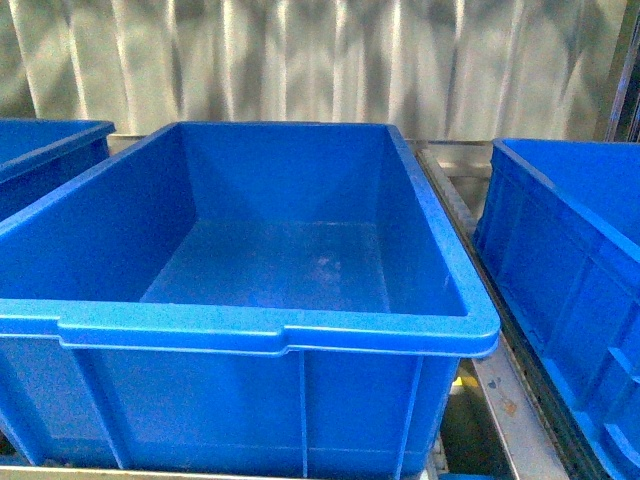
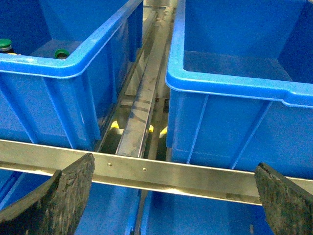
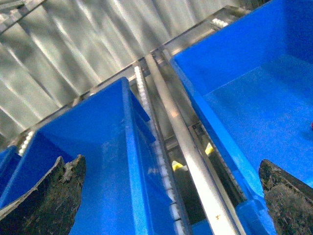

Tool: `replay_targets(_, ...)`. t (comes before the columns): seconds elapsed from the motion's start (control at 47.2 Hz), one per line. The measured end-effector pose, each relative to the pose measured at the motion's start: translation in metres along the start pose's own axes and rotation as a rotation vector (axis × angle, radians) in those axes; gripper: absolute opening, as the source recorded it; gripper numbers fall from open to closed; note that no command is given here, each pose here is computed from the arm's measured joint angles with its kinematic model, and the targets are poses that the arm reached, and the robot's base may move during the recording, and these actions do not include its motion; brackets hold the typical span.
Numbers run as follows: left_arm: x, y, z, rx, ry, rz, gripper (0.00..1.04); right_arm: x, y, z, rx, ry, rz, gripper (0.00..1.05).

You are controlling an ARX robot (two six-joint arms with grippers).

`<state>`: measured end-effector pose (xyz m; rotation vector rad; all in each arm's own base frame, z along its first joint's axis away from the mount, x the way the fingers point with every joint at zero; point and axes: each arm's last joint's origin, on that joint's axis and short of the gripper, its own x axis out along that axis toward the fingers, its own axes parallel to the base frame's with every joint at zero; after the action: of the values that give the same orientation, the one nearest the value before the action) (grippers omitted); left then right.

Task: Pick red and yellow buttons and place in box

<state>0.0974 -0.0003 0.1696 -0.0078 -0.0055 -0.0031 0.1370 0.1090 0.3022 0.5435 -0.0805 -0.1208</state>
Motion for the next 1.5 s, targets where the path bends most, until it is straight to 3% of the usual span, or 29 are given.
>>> replay_targets(0.275, 0.000, 0.000, 0.000, 0.000, 0.000, 0.000, 0.97, 0.026, -0.018, 0.005, -0.059, 0.035, 0.037, 1.00)
replay_targets(0.381, 0.000, 0.000, 0.000, 0.000, 0.000, 0.000, 0.97, 0.034, -0.042, -0.001, -0.297, 0.088, 0.126, 0.83)
replay_targets(0.508, 0.000, 0.000, 0.000, 0.000, 0.000, 0.000, 0.97, 0.034, -0.078, -0.012, -0.463, 0.096, 0.128, 0.62)
replay_targets(0.784, 0.000, 0.000, 0.000, 0.000, 0.000, 0.000, 0.97, 0.014, -0.124, -0.032, -0.537, 0.096, 0.125, 0.05)
replay_targets(1.123, 0.000, 0.000, 0.000, 0.000, 0.000, 0.000, 0.97, -0.001, -0.153, -0.041, -0.538, 0.087, 0.116, 0.06)
replay_targets(1.504, 0.000, 0.000, 0.000, 0.000, 0.000, 0.000, 0.97, -0.011, -0.159, -0.049, -0.538, 0.083, 0.119, 0.06)
